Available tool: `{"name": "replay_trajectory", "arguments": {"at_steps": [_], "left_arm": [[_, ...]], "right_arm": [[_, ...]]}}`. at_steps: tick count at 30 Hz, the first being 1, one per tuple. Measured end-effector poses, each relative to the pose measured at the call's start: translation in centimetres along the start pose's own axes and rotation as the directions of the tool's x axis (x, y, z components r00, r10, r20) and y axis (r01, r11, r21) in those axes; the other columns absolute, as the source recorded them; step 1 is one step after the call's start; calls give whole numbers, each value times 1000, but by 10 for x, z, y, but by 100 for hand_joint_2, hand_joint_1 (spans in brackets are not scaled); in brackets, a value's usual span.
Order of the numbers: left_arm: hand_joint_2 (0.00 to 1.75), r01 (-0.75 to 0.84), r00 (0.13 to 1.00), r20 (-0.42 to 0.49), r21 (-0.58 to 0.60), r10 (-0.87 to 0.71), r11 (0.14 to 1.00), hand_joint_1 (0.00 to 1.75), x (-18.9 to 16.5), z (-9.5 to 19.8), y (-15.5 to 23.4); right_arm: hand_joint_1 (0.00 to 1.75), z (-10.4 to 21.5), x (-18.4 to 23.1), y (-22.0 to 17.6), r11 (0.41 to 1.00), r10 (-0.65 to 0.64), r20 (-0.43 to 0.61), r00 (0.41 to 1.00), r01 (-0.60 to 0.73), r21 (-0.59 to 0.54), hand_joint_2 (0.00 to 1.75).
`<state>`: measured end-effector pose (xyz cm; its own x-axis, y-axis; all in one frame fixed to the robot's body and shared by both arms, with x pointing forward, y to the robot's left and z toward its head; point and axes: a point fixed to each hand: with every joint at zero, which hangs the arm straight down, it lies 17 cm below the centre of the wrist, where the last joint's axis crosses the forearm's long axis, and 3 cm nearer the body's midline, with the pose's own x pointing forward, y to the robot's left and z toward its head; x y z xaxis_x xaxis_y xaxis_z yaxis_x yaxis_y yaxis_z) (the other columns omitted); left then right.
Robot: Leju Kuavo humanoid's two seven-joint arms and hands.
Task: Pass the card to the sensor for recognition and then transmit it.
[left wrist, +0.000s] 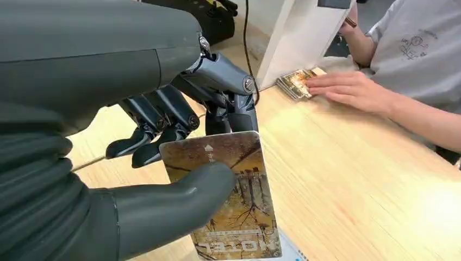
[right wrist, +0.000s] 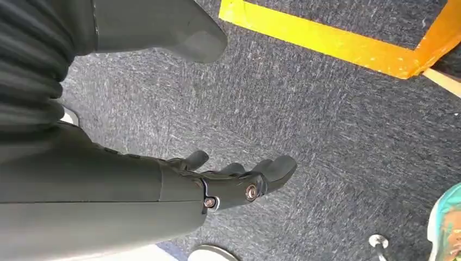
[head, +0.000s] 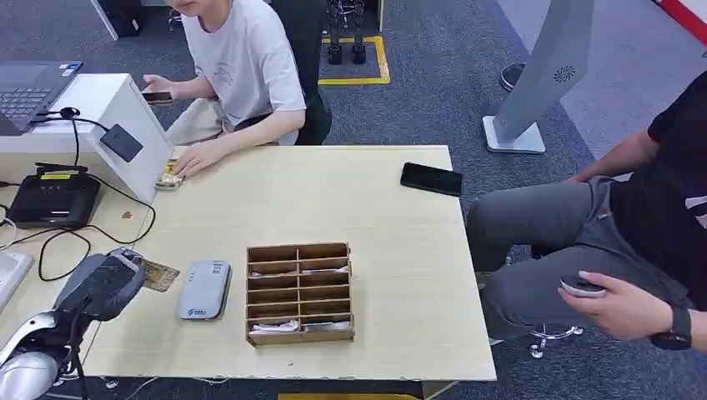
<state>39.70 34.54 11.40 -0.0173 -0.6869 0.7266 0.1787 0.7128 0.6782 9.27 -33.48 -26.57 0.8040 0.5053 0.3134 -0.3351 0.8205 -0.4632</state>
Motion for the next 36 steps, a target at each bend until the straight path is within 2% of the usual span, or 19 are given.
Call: {"name": "replay_trajectory", "arguments": {"at_steps": [7,14,20,36], "left_arm": [[175,-7,1000,-13,-3,7,1000,175,-4,0,-3],[175,4,997,-73,16,-3,1000,175,-19,-2,-6],[175,-50,992,-116,38,55,998,175,-28,-9,-16],[175,-101,986,-128,39,105,994,175,-27,-14,-29]], "right_arm": [[0,0,0,0,1000,2,1,1000,-2,-1,175],[0,0,0,0,1000,18,-2,1000,-18,0,175],[0,-1,4,0,999,42,10,999,-42,1,175],[0,-2,8,-1,998,63,21,998,-63,-3,175]]}}
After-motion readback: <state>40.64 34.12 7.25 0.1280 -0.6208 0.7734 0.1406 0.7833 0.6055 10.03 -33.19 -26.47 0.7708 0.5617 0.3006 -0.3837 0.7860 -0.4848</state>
